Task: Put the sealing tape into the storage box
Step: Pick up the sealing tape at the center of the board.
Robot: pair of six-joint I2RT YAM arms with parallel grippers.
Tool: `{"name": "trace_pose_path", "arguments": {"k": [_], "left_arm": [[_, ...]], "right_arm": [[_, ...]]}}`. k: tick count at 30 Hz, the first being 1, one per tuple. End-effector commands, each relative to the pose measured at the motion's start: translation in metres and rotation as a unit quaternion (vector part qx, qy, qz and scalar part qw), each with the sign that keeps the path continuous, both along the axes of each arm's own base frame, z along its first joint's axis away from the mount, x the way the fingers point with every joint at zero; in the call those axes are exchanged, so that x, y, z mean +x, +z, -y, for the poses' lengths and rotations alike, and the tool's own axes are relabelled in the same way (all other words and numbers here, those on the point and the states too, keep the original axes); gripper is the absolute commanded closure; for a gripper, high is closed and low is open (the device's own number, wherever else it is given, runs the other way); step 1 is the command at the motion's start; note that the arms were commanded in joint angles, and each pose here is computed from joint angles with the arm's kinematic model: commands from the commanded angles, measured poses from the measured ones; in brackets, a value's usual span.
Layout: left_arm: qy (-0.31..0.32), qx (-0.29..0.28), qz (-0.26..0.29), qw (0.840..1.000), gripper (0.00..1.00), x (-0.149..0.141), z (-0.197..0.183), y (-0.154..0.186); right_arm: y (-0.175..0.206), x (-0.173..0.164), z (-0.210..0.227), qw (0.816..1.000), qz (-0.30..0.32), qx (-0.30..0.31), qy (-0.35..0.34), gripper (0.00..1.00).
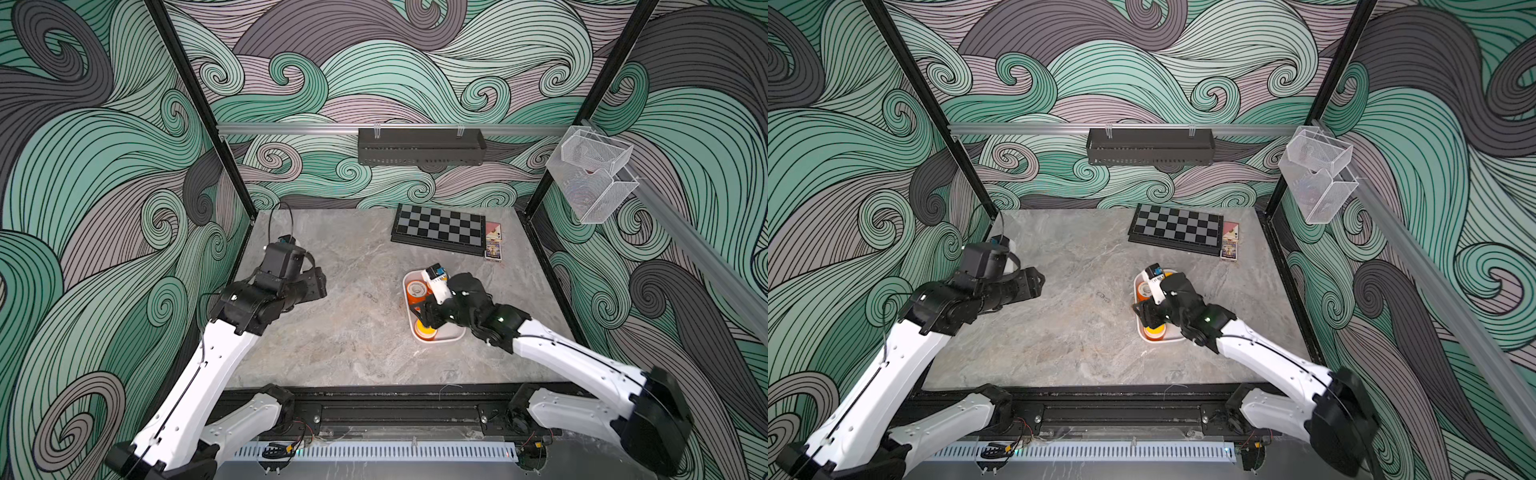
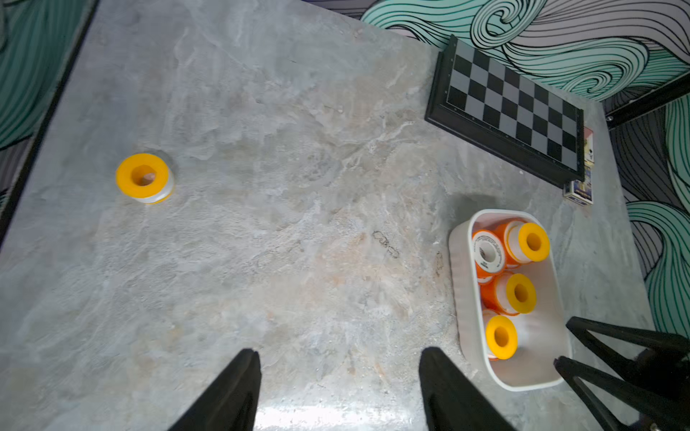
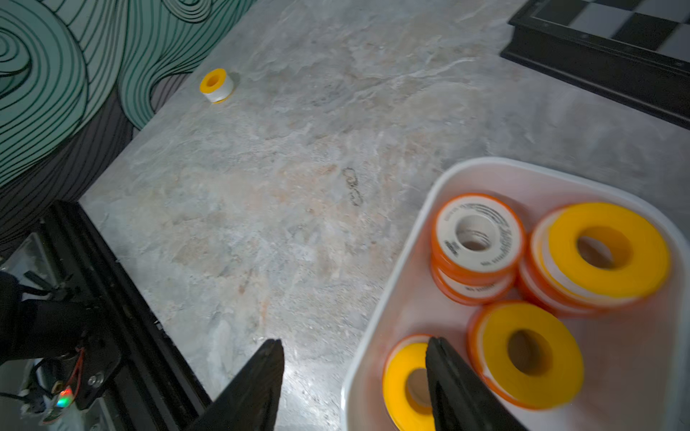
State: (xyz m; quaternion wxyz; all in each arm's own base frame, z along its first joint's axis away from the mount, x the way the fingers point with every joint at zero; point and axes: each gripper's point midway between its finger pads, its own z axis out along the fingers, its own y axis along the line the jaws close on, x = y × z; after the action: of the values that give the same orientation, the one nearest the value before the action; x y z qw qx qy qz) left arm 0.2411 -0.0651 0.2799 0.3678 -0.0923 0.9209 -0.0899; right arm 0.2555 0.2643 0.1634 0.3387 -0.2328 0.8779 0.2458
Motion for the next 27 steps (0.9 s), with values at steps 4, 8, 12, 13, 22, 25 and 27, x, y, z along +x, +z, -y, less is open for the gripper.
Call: {"name": "trace_pose_path", "arguments": {"k": [4, 8, 12, 13, 22, 25, 27], "left_arm": [[0.050, 0.049, 0.038, 0.997, 0.29, -0.026, -0.041, 0.004], [0.067, 0.052, 0.056, 0.995, 0.29, -0.037, -0.051, 0.007], [0.072, 0.047, 0.075, 0.993, 0.28, -0.045, -0.056, 0.005], [0.073, 0.046, 0.078, 0.993, 0.28, -0.046, -0.057, 0.004], [0.072, 0.045, 0.082, 0.993, 0.28, -0.050, -0.058, -0.003], [0.072, 0.045, 0.077, 0.993, 0.28, -0.049, -0.057, -0.008], [0.080, 0.051, 0.062, 0.994, 0.28, -0.048, -0.059, -0.013]], "right_arm": [[-0.009, 0.009, -0.090, 0.993, -0.025, -0.025, 0.114, 0.36], [-0.022, 0.015, -0.154, 0.983, -0.043, -0.027, 0.176, 0.35], [-0.039, 0.018, -0.208, 0.970, -0.035, -0.055, 0.235, 0.34], [-0.043, 0.019, -0.222, 0.967, -0.030, -0.057, 0.248, 0.34], [-0.075, 0.050, -0.306, 0.957, -0.005, -0.056, 0.286, 0.31], [-0.074, 0.064, -0.325, 0.962, 0.006, -0.036, 0.270, 0.29], [-0.071, 0.071, -0.335, 0.964, 0.016, -0.021, 0.263, 0.28]]}}
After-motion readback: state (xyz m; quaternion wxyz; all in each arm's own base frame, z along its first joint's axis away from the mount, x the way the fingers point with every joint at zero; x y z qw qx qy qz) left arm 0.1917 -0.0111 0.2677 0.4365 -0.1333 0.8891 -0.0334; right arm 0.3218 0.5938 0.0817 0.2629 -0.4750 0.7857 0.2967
